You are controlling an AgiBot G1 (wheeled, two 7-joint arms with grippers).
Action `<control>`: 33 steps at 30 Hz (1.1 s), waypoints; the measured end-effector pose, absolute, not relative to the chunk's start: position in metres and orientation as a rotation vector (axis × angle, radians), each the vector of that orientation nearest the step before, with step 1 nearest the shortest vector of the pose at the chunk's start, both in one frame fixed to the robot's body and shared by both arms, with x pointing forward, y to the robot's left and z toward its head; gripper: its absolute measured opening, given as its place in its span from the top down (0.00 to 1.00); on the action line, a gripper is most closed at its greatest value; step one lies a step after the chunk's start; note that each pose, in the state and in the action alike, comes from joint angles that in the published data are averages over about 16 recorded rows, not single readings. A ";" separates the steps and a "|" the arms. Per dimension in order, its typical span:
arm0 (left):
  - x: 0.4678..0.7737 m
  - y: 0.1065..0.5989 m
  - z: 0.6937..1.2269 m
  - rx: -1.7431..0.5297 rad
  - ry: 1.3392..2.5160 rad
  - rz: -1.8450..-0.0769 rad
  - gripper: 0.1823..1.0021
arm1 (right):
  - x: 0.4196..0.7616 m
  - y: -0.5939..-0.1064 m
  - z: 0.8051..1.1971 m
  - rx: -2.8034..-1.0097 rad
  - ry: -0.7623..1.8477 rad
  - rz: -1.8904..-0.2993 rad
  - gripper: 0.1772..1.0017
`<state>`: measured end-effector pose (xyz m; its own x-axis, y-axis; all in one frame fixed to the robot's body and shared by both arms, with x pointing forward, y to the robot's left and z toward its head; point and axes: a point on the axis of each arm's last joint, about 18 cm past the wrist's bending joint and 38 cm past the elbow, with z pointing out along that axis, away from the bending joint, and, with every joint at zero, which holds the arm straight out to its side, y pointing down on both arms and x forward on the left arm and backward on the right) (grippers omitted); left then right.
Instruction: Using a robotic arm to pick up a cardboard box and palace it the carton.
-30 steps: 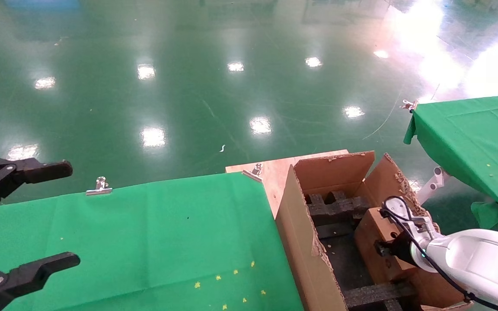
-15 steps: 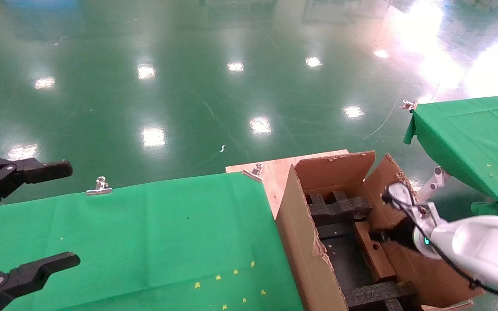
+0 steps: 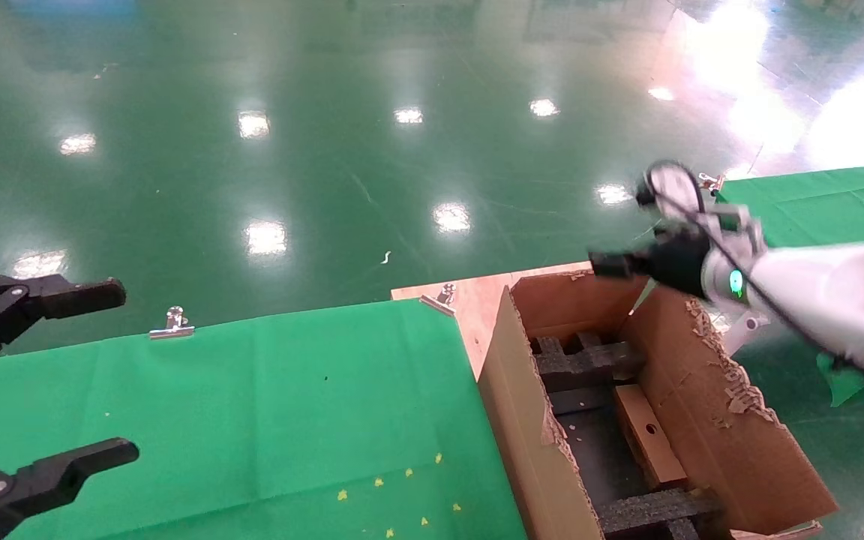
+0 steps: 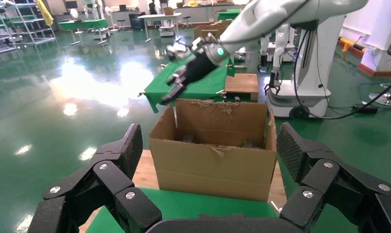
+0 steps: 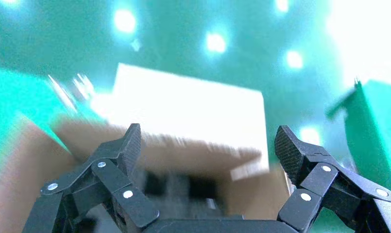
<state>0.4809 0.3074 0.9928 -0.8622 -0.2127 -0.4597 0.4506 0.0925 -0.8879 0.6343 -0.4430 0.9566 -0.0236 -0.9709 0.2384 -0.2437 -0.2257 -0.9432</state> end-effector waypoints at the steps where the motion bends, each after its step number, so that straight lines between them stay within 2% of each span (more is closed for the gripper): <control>1: 0.481 0.307 0.993 0.233 1.897 -1.821 0.00 | 0.634 -0.439 0.966 -1.538 1.280 -1.295 0.02; 8: 0.481 0.307 0.993 0.233 1.897 -1.821 0.00 | 0.627 -0.413 1.022 -1.518 1.123 -1.240 0.00; 15: 0.481 0.307 0.993 0.232 1.897 -1.821 0.00 | 0.618 -0.397 1.052 -1.511 1.046 -1.184 0.00; 21: 0.481 0.307 0.993 0.232 1.897 -1.821 0.00 | 0.615 -0.394 1.056 -1.514 1.038 -1.165 0.00; 33: 0.481 0.307 0.993 0.232 1.897 -1.821 0.00 | 0.616 -0.384 1.033 -1.612 1.024 -1.083 0.00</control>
